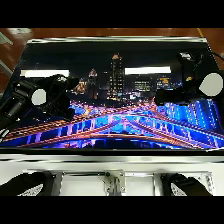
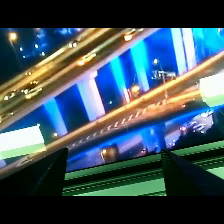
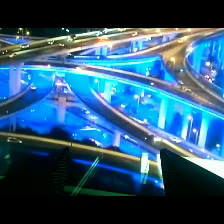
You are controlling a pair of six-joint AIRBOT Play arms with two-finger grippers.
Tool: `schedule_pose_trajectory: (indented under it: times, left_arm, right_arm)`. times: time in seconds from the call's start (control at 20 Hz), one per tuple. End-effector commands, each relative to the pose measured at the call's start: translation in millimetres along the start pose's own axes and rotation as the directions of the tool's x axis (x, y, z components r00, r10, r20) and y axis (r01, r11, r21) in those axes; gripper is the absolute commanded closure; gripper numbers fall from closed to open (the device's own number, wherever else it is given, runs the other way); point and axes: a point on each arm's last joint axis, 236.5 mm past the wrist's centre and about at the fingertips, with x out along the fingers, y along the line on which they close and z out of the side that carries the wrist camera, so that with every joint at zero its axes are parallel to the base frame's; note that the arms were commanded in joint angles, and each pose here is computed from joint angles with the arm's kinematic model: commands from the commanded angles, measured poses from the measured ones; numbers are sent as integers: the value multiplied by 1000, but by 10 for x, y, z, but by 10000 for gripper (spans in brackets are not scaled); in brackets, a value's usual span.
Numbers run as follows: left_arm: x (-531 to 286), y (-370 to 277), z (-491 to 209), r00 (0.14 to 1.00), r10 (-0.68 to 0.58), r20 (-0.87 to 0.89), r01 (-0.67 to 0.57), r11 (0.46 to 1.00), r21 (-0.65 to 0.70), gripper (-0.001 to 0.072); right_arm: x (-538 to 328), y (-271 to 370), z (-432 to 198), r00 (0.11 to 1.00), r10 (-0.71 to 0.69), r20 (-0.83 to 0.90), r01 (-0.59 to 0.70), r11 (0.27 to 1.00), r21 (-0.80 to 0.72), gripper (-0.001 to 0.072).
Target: Fold the shirts.
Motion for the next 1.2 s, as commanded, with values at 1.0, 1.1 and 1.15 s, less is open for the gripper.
schedule_pose_trajectory:
  times: [1.0, 1.1, 1.15]
  left_arm:
    - [24, -123, 649, 968, -44, 248, 46, 999, -1, 2]
    - [9, -258, 779, 950, -100, 297, 111, 994, -20, 2]
    - [-43, -333, 933, 924, -131, 359, 150, 988, -24, 1]
  right_arm:
    - [113, 116, 587, 976, 51, 212, -51, 999, -6, 17]
    - [160, 80, 583, 979, 36, 202, -35, 999, -9, 21]
    - [180, 65, 582, 980, 30, 198, -29, 1000, -10, 21]
